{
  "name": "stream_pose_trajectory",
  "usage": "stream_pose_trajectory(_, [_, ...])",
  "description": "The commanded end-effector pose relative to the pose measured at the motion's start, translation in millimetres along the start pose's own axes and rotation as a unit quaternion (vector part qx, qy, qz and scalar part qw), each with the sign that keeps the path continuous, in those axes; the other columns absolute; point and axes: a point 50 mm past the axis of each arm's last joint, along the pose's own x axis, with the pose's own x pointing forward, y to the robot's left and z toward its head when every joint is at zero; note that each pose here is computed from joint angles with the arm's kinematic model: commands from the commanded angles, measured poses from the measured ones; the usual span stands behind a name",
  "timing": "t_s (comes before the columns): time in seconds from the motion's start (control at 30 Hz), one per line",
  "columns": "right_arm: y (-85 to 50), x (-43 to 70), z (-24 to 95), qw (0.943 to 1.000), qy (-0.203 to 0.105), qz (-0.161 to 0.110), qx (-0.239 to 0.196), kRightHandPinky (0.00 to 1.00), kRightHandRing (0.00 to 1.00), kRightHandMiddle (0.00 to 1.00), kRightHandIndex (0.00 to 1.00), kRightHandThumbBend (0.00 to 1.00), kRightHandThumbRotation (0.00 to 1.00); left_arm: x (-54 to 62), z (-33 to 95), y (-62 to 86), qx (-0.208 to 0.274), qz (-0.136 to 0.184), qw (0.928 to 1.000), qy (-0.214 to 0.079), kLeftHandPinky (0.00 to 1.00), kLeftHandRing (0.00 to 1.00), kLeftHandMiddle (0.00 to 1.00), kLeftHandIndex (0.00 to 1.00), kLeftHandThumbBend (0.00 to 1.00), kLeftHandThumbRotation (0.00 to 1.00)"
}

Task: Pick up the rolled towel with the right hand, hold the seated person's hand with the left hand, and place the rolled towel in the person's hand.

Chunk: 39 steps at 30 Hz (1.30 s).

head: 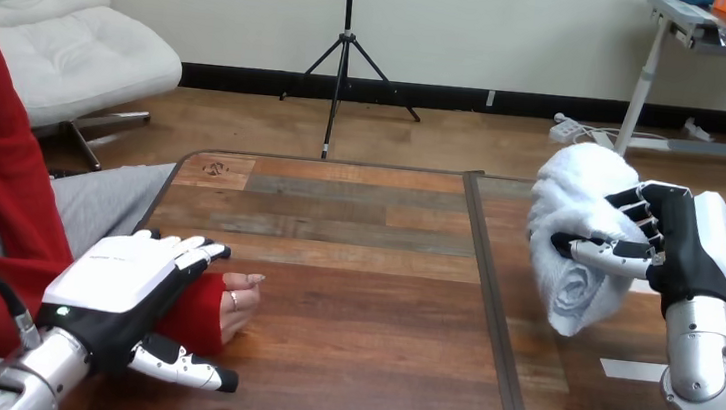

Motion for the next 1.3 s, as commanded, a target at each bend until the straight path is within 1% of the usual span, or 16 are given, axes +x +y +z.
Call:
stream_pose_trajectory(0.0, [-13.5, 15.5, 32.8, 0.9974, -0.058, -0.038, 0.022, 0.39, 0.44, 0.46, 0.45, 0.71, 0.0, 13.4, -0.3, 25.9, 0.016, 0.034, 0.9992, -0.011, 0.93, 0.91, 0.91, 0.88, 1.0, 0.51])
stream_pose_trajectory(0.13, [-13.3, 15.4, 32.4, 0.9975, -0.056, -0.036, 0.024, 0.38, 0.43, 0.46, 0.45, 0.71, 0.0, 14.2, -1.6, 25.8, 0.017, 0.036, 0.9992, -0.009, 0.92, 0.9, 0.91, 0.88, 1.0, 0.49])
stream_pose_trajectory(0.4, [-13.2, 15.1, 31.2, 0.9977, -0.053, -0.035, 0.024, 0.39, 0.44, 0.47, 0.45, 0.71, 0.0, 15.3, -4.1, 25.8, 0.028, 0.037, 0.9989, 0.0, 0.9, 0.9, 0.91, 0.88, 1.0, 0.5])
stream_pose_trajectory(0.6, [-13.4, 14.7, 29.8, 0.9978, -0.052, -0.034, 0.024, 0.39, 0.44, 0.47, 0.45, 0.71, 0.0, 16.2, -6.3, 25.8, 0.051, 0.031, 0.9981, 0.015, 0.89, 0.9, 0.91, 0.89, 1.0, 0.52])
stream_pose_trajectory(0.73, [-13.6, 14.7, 29.0, 0.998, -0.048, -0.033, 0.024, 0.39, 0.44, 0.47, 0.45, 0.71, 0.0, 16.6, -7.7, 25.9, 0.053, 0.031, 0.9978, 0.023, 0.9, 0.91, 0.92, 0.89, 1.0, 0.52])
stream_pose_trajectory(1.0, [-14.3, 14.9, 27.8, 0.9982, -0.046, -0.031, 0.023, 0.39, 0.44, 0.47, 0.44, 0.72, 0.0, 16.9, -10.8, 25.1, 0.052, 0.031, 0.9974, 0.039, 0.91, 0.92, 0.92, 0.9, 1.0, 0.48])
stream_pose_trajectory(1.27, [-15.0, 14.9, 27.4, 0.9983, -0.046, -0.03, 0.019, 0.38, 0.43, 0.46, 0.44, 0.72, 0.0, 16.9, -13.4, 24.2, 0.066, 0.035, 0.9958, 0.054, 0.9, 0.92, 0.92, 0.9, 1.0, 0.45])
